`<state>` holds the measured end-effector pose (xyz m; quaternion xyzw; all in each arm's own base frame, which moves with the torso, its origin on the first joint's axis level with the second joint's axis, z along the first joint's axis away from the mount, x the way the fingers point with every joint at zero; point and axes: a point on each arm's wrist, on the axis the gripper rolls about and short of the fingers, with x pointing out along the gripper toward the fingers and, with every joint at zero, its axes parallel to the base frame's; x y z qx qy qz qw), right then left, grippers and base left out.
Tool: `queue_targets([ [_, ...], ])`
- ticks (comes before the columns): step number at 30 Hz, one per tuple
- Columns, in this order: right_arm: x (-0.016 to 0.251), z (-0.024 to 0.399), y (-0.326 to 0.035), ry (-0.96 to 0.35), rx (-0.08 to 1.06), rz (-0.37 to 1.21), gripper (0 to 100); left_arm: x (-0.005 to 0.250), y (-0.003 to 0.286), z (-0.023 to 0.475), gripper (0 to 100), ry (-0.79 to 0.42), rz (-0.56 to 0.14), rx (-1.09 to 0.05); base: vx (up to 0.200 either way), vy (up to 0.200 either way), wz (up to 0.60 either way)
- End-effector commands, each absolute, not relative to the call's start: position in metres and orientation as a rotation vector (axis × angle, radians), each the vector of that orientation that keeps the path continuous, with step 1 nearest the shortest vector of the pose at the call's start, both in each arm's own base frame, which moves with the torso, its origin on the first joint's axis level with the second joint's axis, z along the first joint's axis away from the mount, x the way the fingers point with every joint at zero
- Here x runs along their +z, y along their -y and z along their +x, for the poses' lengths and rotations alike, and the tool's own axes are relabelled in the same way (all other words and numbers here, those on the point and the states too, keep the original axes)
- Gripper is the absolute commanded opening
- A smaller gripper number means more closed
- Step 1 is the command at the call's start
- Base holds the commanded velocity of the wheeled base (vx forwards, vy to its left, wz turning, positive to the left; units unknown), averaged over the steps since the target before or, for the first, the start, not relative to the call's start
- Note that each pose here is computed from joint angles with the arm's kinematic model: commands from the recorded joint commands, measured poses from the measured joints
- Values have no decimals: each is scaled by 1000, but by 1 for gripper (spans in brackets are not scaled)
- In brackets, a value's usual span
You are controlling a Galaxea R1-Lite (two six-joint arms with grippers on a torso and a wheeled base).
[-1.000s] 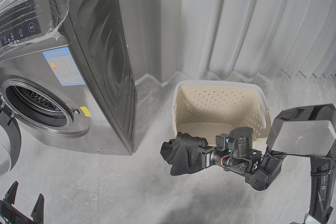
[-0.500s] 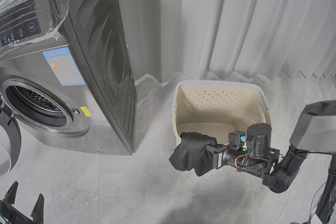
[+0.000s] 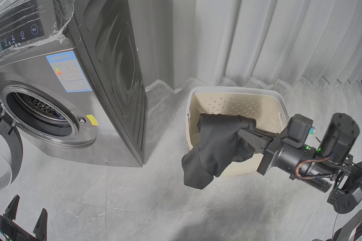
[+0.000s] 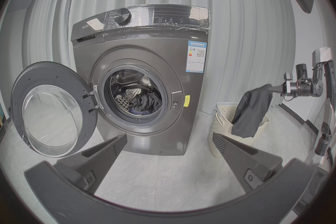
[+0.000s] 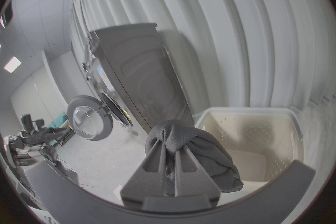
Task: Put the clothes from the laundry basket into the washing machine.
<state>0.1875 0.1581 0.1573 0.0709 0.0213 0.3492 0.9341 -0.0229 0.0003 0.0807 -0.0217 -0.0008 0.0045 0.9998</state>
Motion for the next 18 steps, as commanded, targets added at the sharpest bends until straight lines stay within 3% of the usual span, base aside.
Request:
queue_targets([
  [1,194,160,-143,96,764,187,0,76,0,-22,100,-7,-46,9,0,0,0],
  [6,198,157,-141,123,769,178,0,76,0,-22,100,-7,-47,9,0,0,0],
  [18,198,159,-138,130,697,166,0,76,0,-22,100,-7,-49,8,-200,0,0],
])
